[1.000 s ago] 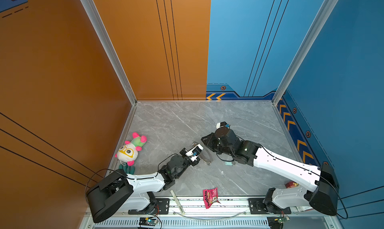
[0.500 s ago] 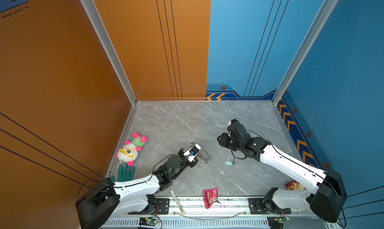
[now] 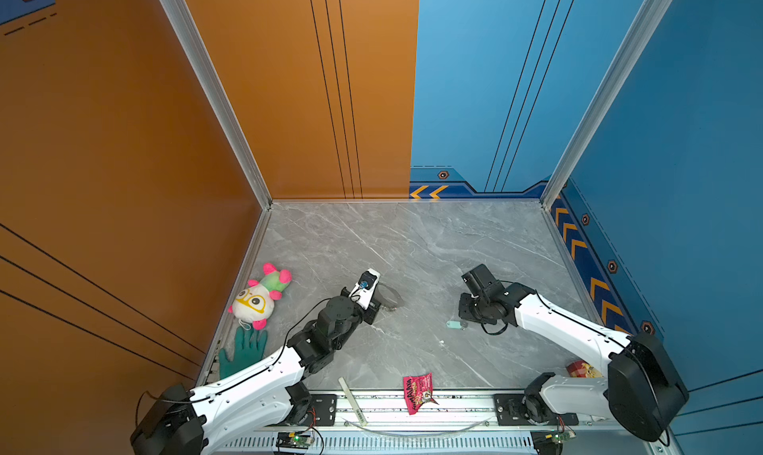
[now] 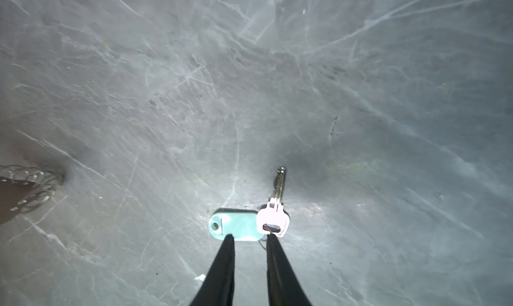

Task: Attach keys to a key ring
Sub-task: Pick up the key from the center of the table, then insert the key into the keyring.

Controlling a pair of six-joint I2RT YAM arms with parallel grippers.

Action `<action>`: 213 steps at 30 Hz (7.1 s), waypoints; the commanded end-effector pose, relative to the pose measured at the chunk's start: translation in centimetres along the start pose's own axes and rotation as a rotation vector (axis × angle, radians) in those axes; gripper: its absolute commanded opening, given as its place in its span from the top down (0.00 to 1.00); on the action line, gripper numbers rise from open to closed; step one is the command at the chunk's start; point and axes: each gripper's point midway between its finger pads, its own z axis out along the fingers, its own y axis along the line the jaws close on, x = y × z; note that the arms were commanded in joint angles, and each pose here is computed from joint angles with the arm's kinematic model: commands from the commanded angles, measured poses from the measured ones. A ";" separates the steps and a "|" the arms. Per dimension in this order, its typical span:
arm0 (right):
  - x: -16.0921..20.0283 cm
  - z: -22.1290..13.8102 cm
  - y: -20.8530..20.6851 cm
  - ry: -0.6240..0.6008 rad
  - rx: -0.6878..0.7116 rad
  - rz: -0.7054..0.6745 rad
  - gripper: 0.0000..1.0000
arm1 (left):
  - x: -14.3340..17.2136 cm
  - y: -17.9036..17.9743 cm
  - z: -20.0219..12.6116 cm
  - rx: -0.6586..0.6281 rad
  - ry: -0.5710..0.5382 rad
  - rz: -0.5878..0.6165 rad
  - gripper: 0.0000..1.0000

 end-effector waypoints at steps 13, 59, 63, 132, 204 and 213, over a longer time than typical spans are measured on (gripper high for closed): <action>2.3 2.0 -2.0 0.165 0.014 0.018 0.81 | -0.2 0.3 0.3 0.038 0.002 -0.081 1.00; 3.2 2.9 -0.9 0.266 -0.024 -0.034 0.87 | 0.4 -0.1 0.7 0.057 0.016 -0.060 1.00; 3.1 3.0 -0.7 0.264 -0.023 -0.040 0.88 | 0.4 -0.1 0.7 0.060 0.015 -0.059 1.00; -0.3 -14.4 17.8 -0.215 -0.705 -0.597 1.00 | 0.1 -8.6 -0.4 0.468 -0.035 0.036 1.00; 0.1 -9.9 19.4 -0.186 -0.567 -0.605 1.00 | -0.3 -8.3 -0.9 0.461 -0.089 0.041 1.00; 0.2 -9.4 18.9 -0.183 -0.543 -0.601 1.00 | -0.4 -8.0 -0.9 0.448 -0.093 0.041 1.00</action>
